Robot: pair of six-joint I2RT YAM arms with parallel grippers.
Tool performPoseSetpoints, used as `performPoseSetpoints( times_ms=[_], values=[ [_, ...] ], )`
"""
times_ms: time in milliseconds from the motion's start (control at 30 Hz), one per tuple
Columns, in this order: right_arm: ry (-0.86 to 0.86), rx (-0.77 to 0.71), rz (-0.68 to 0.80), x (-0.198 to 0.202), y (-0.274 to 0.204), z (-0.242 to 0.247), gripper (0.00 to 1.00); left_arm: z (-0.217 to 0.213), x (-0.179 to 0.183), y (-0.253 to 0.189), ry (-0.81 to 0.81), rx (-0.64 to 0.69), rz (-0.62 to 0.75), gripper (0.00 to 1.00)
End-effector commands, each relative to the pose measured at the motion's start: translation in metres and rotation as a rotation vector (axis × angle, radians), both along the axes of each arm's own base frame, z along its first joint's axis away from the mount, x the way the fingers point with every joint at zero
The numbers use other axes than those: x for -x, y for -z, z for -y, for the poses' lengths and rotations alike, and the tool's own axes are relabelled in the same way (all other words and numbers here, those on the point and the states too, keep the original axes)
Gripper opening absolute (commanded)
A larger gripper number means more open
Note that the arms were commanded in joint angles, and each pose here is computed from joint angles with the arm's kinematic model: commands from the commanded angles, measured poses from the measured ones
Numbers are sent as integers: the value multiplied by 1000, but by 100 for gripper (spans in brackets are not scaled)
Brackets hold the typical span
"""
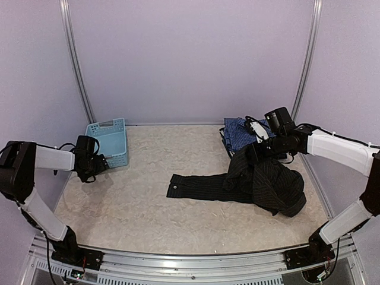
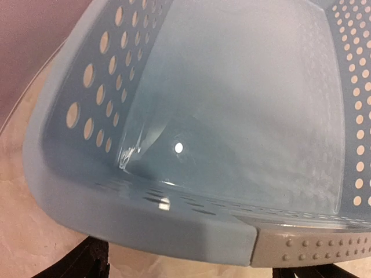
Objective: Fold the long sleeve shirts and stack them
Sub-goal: Move the bin to the corner of the board.
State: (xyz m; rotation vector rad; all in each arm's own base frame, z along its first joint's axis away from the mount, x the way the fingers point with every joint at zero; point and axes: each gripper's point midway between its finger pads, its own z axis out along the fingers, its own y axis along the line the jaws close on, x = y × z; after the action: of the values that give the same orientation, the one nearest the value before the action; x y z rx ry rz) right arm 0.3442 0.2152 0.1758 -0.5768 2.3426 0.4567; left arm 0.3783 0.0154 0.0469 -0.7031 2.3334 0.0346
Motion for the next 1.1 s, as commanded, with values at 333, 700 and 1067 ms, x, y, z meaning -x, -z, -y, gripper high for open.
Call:
performPoseSetpoints(
  times_ms=[333, 700, 1067],
  values=[
    [1, 20, 3, 4, 2, 1, 0, -92, -46, -28, -190, -179, 14, 95],
    [32, 41, 105, 5, -49, 13, 0, -42, -33, -64, -93, -105, 127, 99],
    [62, 22, 324, 20, -165, 30, 0, 200, 27, -184, 706, 189, 544, 99]
  ],
)
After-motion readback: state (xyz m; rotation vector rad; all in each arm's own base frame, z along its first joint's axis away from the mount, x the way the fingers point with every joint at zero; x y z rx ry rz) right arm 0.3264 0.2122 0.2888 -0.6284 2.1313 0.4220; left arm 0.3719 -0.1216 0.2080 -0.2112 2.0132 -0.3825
